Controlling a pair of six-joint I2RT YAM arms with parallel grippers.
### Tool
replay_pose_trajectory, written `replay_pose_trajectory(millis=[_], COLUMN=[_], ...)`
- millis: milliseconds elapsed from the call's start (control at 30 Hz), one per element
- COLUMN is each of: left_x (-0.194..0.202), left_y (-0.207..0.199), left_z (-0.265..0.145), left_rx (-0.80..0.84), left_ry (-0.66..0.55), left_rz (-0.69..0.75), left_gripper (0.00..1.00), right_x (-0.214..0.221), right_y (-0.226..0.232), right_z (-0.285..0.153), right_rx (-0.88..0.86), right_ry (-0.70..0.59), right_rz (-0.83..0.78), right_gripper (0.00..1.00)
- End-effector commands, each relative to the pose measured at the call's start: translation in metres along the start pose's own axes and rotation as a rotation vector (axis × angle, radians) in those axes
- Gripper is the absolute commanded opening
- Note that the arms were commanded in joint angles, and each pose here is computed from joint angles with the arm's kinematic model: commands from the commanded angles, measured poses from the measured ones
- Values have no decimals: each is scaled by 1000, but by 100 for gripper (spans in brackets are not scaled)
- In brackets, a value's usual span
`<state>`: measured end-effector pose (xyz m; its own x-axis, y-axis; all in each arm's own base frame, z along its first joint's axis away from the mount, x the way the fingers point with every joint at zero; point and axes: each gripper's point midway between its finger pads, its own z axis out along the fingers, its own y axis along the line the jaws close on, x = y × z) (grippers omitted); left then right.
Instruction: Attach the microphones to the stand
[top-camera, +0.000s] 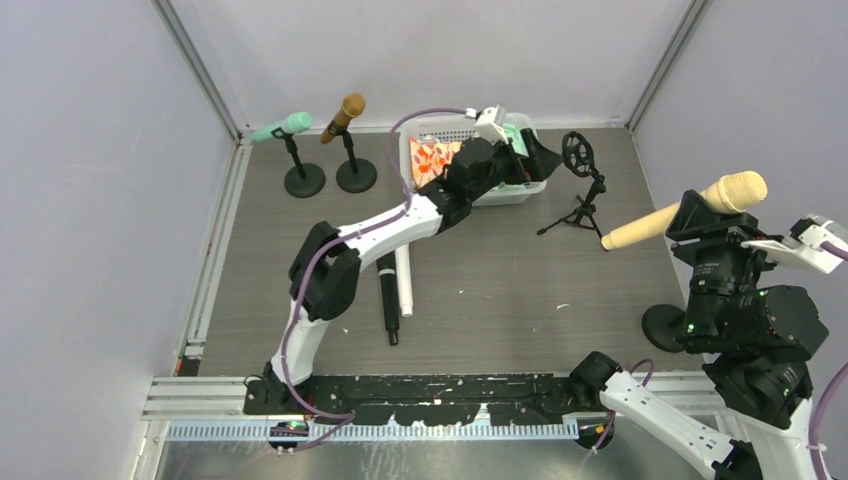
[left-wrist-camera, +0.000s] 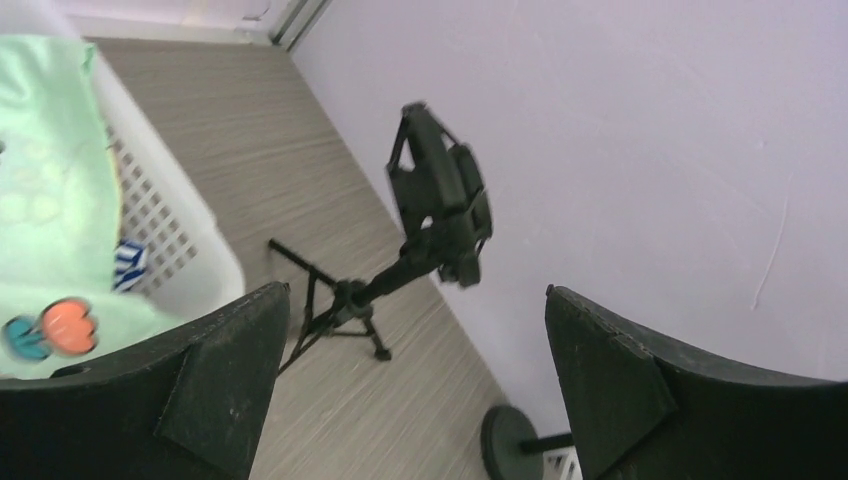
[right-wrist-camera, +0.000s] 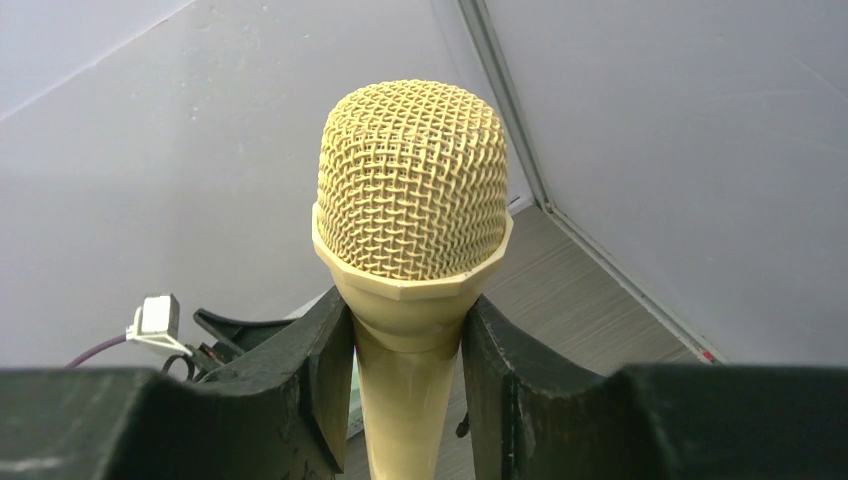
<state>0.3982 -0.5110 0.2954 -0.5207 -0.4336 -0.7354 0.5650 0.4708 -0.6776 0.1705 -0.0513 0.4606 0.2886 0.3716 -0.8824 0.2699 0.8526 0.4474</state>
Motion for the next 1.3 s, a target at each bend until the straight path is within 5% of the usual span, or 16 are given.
replay_pose_trajectory(millis=[0,767,1167,1267], left_x=[-25,36,28,22], left_y=[-31,-14,-39,-52], left_z=[26,85,84,79], left_rx=[28,-74,27,79], left_ry=[-88,-25,-43,-45], left_rz=[-21,13,-18,-19], left_gripper=[100,100,68,53], right_x=[-16,-23,-21,-19], right_y=[-17,-46,-53,-52], right_z=[-7,-24,-28,-27], right_rx=[30,40,53,51], right_ry=[-19,-4,1,5], right_rz=[-4,21,19,14], right_gripper=[2,2,1,2])
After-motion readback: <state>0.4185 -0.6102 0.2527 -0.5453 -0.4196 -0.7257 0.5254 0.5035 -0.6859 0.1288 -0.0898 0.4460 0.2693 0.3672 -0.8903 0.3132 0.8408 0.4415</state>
